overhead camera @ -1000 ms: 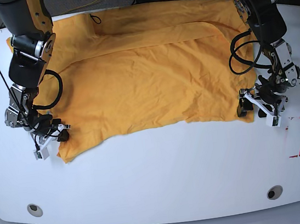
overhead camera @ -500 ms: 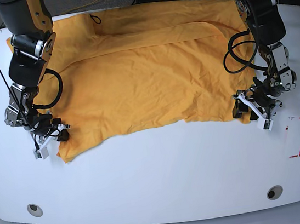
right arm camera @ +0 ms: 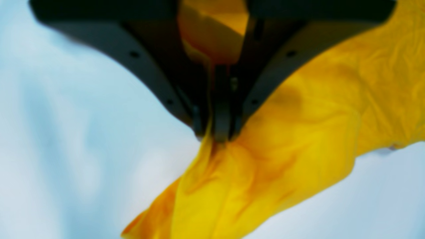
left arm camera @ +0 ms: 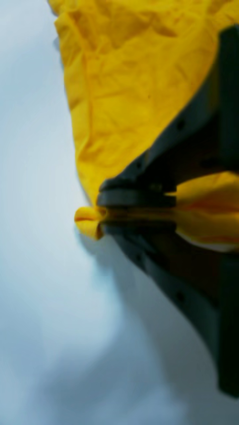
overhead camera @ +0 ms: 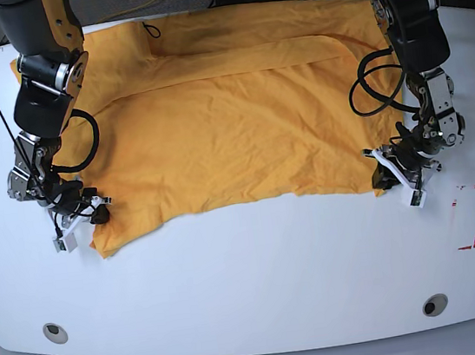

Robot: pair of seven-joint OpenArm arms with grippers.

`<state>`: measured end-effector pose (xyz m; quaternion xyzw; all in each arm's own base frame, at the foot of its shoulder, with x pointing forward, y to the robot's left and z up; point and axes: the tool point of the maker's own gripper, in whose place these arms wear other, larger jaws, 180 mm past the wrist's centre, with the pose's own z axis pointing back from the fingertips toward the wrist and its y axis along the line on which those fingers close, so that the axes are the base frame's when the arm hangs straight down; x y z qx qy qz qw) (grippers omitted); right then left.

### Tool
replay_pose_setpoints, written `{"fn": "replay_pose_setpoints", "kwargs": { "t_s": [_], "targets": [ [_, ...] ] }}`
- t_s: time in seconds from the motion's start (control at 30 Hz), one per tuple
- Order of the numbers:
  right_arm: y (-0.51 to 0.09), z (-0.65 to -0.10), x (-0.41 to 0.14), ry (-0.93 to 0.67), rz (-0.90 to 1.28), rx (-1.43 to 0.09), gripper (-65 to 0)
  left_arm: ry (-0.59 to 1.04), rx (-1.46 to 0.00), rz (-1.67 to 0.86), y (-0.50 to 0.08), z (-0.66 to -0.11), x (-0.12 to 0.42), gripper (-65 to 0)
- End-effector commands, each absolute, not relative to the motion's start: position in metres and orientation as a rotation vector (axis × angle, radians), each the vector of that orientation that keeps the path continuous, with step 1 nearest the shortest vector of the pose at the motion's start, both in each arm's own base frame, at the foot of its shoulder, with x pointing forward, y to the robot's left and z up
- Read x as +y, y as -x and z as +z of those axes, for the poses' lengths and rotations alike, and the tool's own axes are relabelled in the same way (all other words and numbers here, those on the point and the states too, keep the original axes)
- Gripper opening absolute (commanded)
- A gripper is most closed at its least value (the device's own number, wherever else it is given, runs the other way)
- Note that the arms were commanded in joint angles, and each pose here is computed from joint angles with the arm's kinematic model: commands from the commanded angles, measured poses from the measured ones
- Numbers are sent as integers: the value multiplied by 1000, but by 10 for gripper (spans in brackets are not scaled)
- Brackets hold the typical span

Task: Layout the t-shirt on the table in an organized manner, then fold the t-shirt properly
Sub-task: 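Hold the hem corners and adjust the grip, tensioning the hem edge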

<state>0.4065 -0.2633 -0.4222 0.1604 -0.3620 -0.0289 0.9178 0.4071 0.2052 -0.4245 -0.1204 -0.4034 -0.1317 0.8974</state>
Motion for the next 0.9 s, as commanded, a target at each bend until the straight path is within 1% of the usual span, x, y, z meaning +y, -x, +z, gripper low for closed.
{"fn": "replay_pose_setpoints", "kwargs": {
  "t_s": [0.0,0.3,0.6,0.73,0.87],
  "targets": [
    [-420,-404,-272,-315,-50,-797,-613,221,-773,-306,-401,-431,209,-627],
    [-420,-398,-275,-300,-36,-793,-615,166,-913,-313,-421,-387,220,-623],
    [-416,-345,-296,-127,83,-812,-615,94,-1014,-362,-419,-351,225,-623],
    [-413,-335,-296,-94,108,-809,-615,80,-1041,-386,-416,-342,218,-623],
    [-407,-330,-296,-65,126,-789,-615,49,-999,-400,-408,-342,220,-623]
  ]
}}
